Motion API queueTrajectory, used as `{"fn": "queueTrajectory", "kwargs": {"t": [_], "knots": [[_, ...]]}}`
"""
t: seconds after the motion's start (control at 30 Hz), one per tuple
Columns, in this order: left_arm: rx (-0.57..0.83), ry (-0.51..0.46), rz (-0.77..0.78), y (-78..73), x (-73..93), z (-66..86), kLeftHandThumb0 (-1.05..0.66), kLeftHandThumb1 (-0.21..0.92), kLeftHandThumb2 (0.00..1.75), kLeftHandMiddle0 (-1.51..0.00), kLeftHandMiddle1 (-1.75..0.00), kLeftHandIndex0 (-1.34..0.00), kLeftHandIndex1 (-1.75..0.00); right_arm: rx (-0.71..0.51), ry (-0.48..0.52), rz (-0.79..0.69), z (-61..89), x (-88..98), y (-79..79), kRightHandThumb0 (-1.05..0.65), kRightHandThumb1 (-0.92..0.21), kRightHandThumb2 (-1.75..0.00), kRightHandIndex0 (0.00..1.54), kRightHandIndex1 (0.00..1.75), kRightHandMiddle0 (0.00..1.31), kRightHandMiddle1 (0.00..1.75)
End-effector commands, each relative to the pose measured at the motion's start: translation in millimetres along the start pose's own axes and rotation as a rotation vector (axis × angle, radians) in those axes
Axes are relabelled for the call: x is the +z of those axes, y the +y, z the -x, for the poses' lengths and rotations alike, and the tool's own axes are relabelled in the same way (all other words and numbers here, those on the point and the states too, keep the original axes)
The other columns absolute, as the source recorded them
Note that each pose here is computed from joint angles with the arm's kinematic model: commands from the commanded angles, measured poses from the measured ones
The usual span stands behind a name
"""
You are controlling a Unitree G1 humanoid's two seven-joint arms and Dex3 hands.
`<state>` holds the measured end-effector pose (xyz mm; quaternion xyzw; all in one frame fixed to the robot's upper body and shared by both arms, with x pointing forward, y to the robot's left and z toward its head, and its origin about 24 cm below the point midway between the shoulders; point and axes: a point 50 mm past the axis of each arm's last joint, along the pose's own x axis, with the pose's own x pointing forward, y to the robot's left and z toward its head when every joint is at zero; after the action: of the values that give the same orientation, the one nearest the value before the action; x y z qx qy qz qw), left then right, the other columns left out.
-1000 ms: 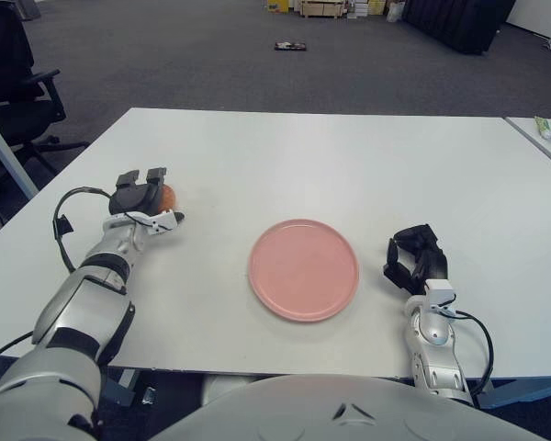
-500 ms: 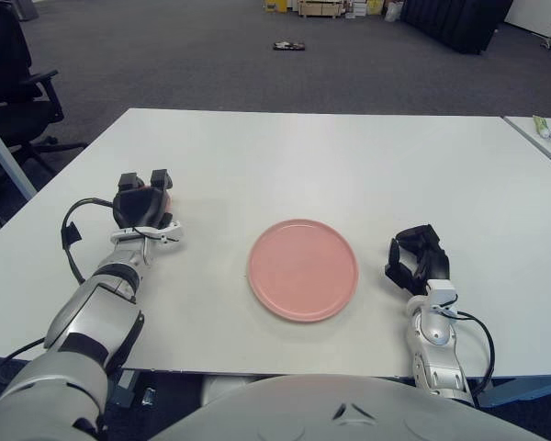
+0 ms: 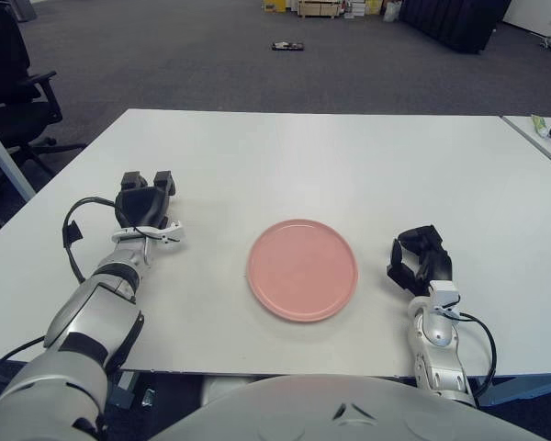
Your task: Put the apple into the plate.
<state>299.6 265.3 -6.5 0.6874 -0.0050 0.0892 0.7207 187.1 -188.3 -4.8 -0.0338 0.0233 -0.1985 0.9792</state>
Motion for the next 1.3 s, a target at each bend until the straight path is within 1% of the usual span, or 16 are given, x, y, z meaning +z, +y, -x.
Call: {"fn": "queueTrajectory", "kwargs": {"t": [0.0, 0.3, 0.53, 0.77, 1.07, 1.27], "knots": [[-0.040, -0.001, -0.001, -2.5, -0.8, 1.1, 0.00, 0.06, 1.61, -0.79, -1.74, -0.57, -1.75, -0.006, -0.008, -0.013, -1.8, 3.5, 0.2, -0.40, -0.59, -0.98, 0.62, 1.41, 0.40, 1.75], [-0.054, -0.004, 0.013, -2.5, -0.3, 0.4, 0.00, 0.10, 1.57, -0.76, -1.75, -0.54, -1.75, -0.010, -0.008, -0.007, -2.5, 4.1, -0.5, -0.40, -0.59, -0.98, 0.63, 1.41, 0.40, 1.75], [-0.030, -0.017, 0.018, -1.3, 0.6, 0.6, 0.00, 0.07, 1.61, -0.79, -1.75, -0.57, -1.75, -0.007, -0.016, -0.005, -3.0, 4.5, -0.7, -0.40, -0.58, -0.99, 0.63, 1.41, 0.41, 1.75], [-0.024, -0.018, 0.036, -0.5, 0.7, 0.3, 0.00, 0.06, 1.62, -0.79, -1.75, -0.58, -1.75, -0.010, -0.016, -0.011, -3.3, 4.9, -0.4, -0.40, -0.58, -0.99, 0.63, 1.40, 0.40, 1.75], [-0.029, -0.004, 0.082, 2.1, 1.6, -3.3, 0.00, 0.14, 1.53, -0.73, -1.74, -0.52, -1.75, -0.005, -0.022, -0.011, -4.3, 5.3, -0.4, -0.40, -0.58, -0.99, 0.64, 1.41, 0.41, 1.75], [0.000, -0.015, 0.121, 8.9, 5.2, -10.1, 0.00, 0.16, 1.51, -0.72, -1.75, -0.50, -1.75, -0.004, -0.028, -0.009, -4.3, 5.5, -0.3, -0.40, -0.57, -1.00, 0.64, 1.42, 0.41, 1.75]]}}
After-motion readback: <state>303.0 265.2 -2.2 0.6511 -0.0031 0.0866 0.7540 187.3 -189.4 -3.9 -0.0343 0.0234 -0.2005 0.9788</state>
